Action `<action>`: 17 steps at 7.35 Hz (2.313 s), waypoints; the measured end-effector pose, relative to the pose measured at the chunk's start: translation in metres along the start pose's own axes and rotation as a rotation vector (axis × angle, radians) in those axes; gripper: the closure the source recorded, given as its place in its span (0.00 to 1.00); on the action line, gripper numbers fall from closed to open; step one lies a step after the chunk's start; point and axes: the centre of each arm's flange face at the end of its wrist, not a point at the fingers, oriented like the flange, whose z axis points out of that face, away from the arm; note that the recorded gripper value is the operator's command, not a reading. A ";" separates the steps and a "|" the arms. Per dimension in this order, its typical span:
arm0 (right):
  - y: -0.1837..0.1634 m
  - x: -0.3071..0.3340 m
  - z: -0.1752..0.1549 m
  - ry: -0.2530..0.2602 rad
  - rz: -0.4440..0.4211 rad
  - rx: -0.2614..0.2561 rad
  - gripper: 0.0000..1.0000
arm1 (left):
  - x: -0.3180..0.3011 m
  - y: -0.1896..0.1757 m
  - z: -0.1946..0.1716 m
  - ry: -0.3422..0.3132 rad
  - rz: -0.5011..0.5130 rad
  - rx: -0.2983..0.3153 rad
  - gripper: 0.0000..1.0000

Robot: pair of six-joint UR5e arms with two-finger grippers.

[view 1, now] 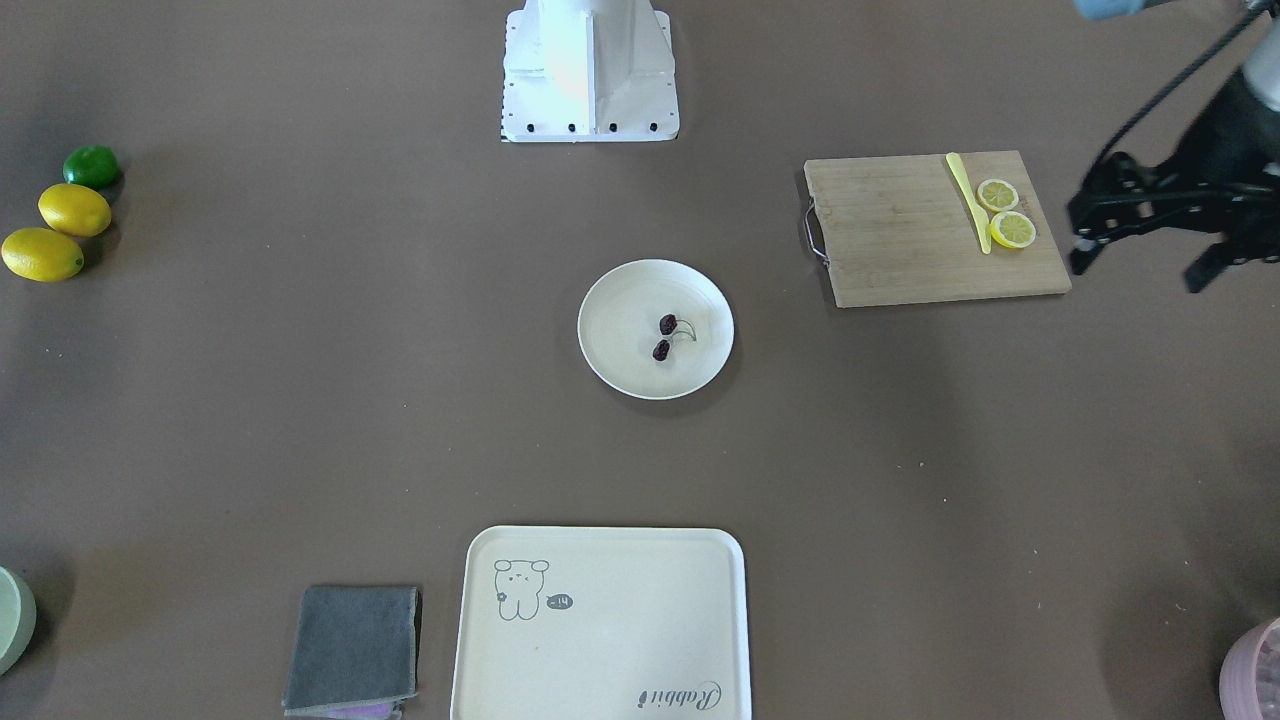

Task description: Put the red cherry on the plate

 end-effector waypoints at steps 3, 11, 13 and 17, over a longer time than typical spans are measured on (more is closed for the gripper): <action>0.015 0.037 -0.010 -0.003 -0.021 0.018 0.00 | -0.174 0.047 -0.020 -0.025 0.103 -0.097 0.02; 0.029 0.063 -0.006 -0.042 -0.012 0.016 0.00 | -0.357 0.195 0.121 0.086 -0.132 -0.110 0.02; 0.029 0.063 -0.006 -0.043 -0.011 0.016 0.00 | -0.348 0.193 0.129 0.085 -0.239 -0.122 0.02; 0.029 0.064 -0.004 -0.045 -0.006 0.012 0.00 | -0.338 0.192 0.127 0.083 -0.236 -0.115 0.02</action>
